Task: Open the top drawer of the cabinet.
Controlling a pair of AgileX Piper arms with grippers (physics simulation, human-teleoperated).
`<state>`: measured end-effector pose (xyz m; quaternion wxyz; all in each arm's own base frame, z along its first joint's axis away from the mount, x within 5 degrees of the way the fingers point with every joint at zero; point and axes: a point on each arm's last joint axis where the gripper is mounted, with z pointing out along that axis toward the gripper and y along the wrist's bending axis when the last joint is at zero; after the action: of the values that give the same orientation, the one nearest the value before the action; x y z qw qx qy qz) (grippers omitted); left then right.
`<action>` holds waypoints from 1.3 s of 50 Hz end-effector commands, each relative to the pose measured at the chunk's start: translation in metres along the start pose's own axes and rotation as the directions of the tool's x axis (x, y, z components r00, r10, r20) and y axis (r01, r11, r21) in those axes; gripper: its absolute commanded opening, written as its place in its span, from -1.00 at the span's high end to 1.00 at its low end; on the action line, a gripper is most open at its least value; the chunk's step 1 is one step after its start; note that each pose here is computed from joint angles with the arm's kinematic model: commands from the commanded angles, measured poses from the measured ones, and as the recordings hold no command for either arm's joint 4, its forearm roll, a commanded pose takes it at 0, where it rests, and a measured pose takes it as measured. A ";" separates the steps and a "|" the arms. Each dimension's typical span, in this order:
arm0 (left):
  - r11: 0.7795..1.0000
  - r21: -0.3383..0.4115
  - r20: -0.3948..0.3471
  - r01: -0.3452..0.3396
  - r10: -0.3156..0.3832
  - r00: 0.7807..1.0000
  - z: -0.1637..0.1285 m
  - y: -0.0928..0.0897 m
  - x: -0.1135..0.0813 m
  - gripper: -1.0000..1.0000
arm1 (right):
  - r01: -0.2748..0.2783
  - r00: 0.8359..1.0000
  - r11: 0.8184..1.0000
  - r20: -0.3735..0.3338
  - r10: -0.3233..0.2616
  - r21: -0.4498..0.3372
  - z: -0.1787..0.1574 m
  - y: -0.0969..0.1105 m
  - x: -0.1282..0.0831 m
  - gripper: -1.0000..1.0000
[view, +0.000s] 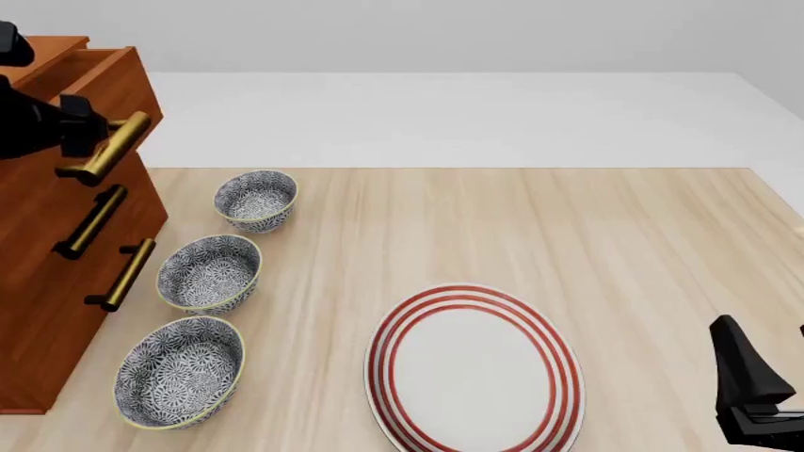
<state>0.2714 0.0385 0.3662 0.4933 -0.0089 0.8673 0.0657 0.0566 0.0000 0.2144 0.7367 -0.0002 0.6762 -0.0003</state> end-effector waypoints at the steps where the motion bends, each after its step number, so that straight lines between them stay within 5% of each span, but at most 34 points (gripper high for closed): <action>1: 1.000 0.015 -0.070 0.017 -0.016 0.997 0.025 -0.004 0.014 -1.00 | 0.000 1.000 1.000 0.000 0.000 0.000 0.000 0.000 0.000 -1.00; 65: 0.987 0.116 -0.143 -0.108 0.124 0.982 0.052 -0.033 0.013 -1.00 | 0.000 1.000 1.000 0.000 0.000 0.000 0.000 0.000 0.000 -1.00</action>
<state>0.2960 0.0201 0.3658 0.4819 0.0457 0.8730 0.0594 0.0566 0.0000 0.2144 0.7367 -0.0002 0.6762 -0.0002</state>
